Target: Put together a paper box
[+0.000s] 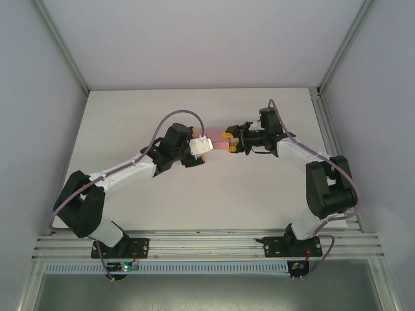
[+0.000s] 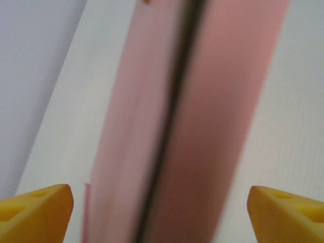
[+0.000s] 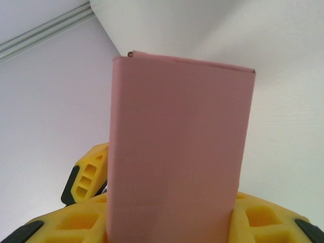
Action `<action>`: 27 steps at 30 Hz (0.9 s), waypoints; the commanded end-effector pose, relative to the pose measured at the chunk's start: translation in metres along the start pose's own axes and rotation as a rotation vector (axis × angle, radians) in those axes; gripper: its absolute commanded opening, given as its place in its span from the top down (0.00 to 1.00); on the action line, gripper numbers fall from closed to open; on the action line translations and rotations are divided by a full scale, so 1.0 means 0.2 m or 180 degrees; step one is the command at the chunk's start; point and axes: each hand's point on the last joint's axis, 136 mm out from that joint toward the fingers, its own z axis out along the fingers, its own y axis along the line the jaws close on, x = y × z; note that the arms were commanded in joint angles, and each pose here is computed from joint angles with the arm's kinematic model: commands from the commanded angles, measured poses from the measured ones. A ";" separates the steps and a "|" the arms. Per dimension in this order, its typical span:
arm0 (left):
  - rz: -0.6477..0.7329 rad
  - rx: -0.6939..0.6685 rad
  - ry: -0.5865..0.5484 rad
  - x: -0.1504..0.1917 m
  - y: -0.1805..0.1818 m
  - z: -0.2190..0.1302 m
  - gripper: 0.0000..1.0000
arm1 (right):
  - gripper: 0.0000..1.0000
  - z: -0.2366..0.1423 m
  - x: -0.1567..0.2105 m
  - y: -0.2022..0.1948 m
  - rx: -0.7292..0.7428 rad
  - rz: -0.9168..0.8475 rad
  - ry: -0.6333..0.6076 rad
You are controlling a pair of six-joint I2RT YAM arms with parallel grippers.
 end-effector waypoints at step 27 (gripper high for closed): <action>-0.0876 0.1628 0.0286 0.09 -0.31 -0.08 0.60 | 0.02 -0.68 0.01 0.42 0.0329 -0.3437 -0.2428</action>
